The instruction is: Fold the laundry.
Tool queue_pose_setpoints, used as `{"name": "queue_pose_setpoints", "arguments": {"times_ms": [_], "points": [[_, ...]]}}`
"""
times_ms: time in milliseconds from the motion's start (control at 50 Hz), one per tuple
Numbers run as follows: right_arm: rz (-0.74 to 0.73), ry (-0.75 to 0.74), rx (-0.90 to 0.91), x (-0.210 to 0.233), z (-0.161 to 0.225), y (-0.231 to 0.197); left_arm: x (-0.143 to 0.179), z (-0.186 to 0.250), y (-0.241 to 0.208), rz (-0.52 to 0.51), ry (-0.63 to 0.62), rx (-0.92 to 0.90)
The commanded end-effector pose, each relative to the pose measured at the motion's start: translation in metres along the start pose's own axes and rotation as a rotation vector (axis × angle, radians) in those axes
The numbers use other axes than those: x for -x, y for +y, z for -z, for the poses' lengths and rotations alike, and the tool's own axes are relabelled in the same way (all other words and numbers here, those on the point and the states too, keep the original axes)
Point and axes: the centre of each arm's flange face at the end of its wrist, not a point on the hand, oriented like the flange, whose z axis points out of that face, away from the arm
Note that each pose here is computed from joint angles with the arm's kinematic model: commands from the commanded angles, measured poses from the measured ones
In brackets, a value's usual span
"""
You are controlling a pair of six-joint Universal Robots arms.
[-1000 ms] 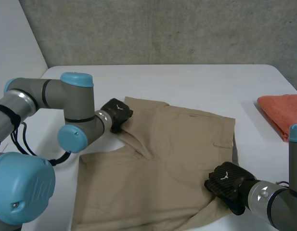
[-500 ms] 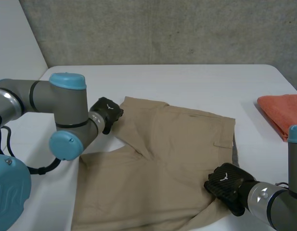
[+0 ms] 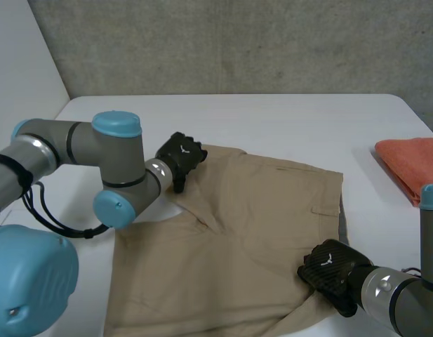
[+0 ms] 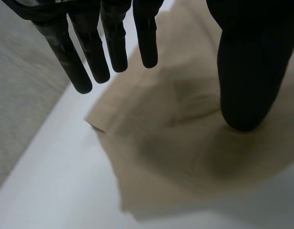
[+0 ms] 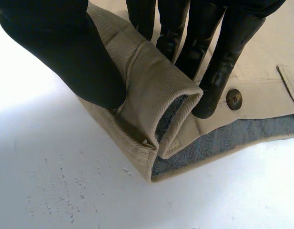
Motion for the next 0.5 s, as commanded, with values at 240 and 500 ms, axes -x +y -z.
{"name": "queue_pose_setpoints", "arguments": {"times_ms": [240,500], "points": [[-0.011,-0.001,-0.01,-0.003,-0.001,0.0,0.008,0.002,0.006,0.02,0.022,0.083],[-0.011,-0.002,-0.009,-0.003,-0.001,0.001,0.015,0.031,0.008,0.014,-0.053,0.177]]}}
